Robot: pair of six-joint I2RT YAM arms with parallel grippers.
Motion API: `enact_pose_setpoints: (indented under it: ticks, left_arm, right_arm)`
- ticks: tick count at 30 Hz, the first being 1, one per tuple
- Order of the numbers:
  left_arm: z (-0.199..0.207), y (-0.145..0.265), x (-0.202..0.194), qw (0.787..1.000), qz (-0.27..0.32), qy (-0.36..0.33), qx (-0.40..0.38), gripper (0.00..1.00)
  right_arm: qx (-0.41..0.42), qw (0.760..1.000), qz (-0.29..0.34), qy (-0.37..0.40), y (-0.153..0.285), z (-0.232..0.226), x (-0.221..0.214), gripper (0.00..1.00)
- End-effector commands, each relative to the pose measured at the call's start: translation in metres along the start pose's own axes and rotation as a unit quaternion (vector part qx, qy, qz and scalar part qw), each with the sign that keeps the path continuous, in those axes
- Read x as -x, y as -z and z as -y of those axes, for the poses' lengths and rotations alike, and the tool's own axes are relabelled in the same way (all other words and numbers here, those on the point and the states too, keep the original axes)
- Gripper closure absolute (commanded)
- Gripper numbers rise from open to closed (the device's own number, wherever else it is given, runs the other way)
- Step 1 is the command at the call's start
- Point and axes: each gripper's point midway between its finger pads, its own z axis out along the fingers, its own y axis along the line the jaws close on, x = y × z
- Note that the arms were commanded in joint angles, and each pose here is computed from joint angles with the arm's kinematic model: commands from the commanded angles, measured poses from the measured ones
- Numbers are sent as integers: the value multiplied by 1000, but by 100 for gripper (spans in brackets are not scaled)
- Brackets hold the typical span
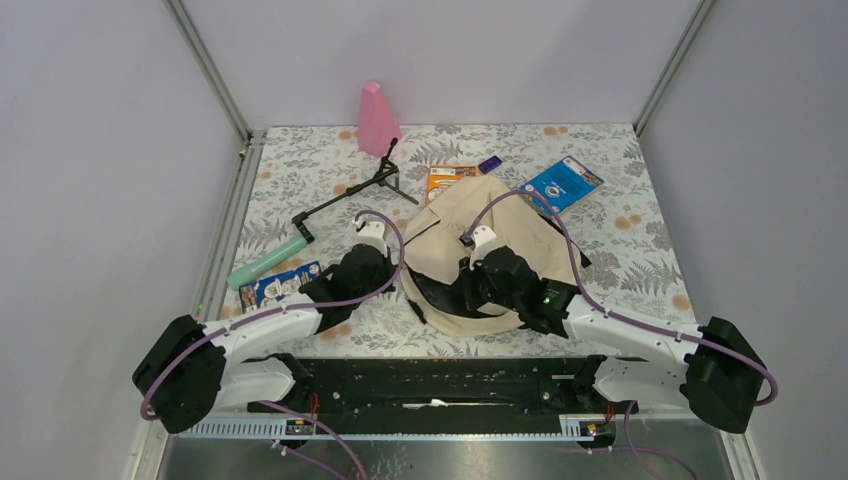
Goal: Pack the student bag
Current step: Unzip the student bag at the center of the board.
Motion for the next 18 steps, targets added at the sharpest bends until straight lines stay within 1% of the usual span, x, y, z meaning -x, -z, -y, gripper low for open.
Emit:
enact_pose_setpoints:
  ticks: [1, 7, 11, 18]
  left_arm:
    - [-2, -10, 33, 1000, 27, 8, 10, 100]
    - [-6, -24, 56, 999, 37, 16, 17, 100]
    - [-12, -33, 67, 999, 33, 4, 31, 100]
    - [-13, -49, 83, 999, 32, -18, 34, 100]
  right_arm:
    - [4, 1000, 0, -1, 10, -1, -3, 100]
    - [25, 1000, -9, -1, 13, -8, -6, 100]
    - [50, 999, -23, 2, 13, -17, -10, 100]
    - [82, 996, -45, 7, 12, -28, -17, 100]
